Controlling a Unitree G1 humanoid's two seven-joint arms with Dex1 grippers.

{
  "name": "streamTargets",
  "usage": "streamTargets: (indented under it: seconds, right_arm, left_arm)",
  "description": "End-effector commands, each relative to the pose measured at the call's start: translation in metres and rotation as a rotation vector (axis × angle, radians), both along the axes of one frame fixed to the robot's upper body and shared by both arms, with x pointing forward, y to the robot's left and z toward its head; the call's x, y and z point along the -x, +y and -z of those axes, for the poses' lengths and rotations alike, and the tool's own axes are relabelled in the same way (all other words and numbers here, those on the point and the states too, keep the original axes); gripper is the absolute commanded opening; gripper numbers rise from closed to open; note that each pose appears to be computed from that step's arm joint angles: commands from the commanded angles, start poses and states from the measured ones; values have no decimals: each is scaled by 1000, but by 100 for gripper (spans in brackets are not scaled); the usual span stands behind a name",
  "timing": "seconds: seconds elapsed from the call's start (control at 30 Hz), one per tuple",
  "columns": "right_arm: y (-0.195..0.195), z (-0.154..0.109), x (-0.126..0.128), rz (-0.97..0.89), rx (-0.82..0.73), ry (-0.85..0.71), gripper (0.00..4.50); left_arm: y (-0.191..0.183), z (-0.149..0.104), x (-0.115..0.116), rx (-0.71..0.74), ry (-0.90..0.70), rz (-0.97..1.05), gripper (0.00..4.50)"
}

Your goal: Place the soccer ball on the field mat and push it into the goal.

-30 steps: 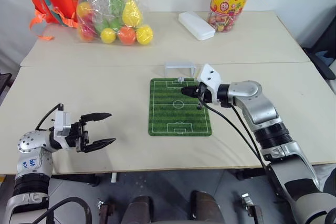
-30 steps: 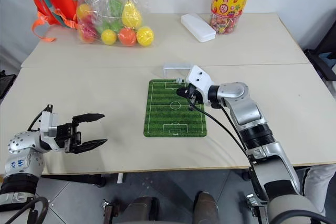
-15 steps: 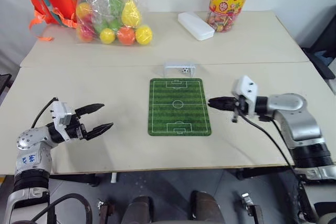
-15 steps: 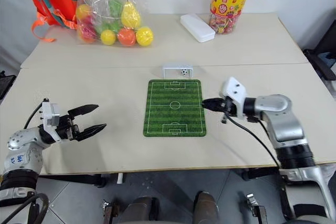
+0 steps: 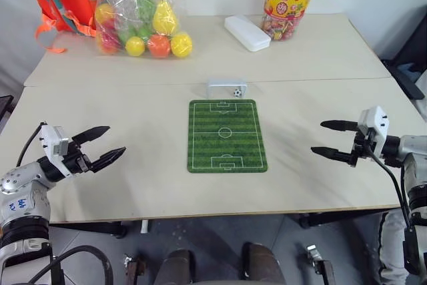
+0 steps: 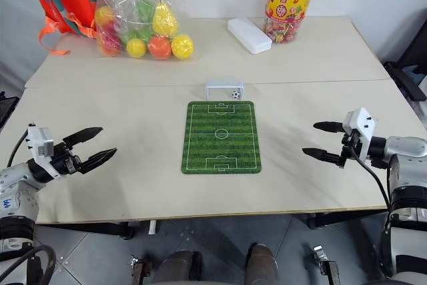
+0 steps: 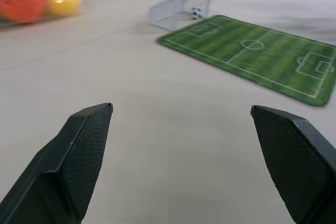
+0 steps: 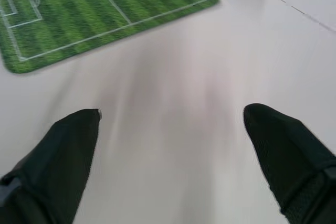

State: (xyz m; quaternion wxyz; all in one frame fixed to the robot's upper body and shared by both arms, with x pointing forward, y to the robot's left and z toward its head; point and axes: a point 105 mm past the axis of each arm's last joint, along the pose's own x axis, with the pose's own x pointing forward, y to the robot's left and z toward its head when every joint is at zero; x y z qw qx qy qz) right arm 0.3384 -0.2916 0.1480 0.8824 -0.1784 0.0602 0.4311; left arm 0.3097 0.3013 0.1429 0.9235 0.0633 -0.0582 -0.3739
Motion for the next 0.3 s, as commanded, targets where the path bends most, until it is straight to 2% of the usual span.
streamTargets:
  seconds: [0.03,0.2,0.3]
  right_arm:
    - [-29,-13,4,120,-26,-65,449]
    - [-44,-11,10,189,-38,-70,449]
    - [-43,-9,16,170,-37,-66,449]
  left_arm:
    - [17,-17,1,32,-55,-81,450]
    - [15,-14,4,26,-35,-72,450]
    - [14,-14,7,7,-21,-43,450]
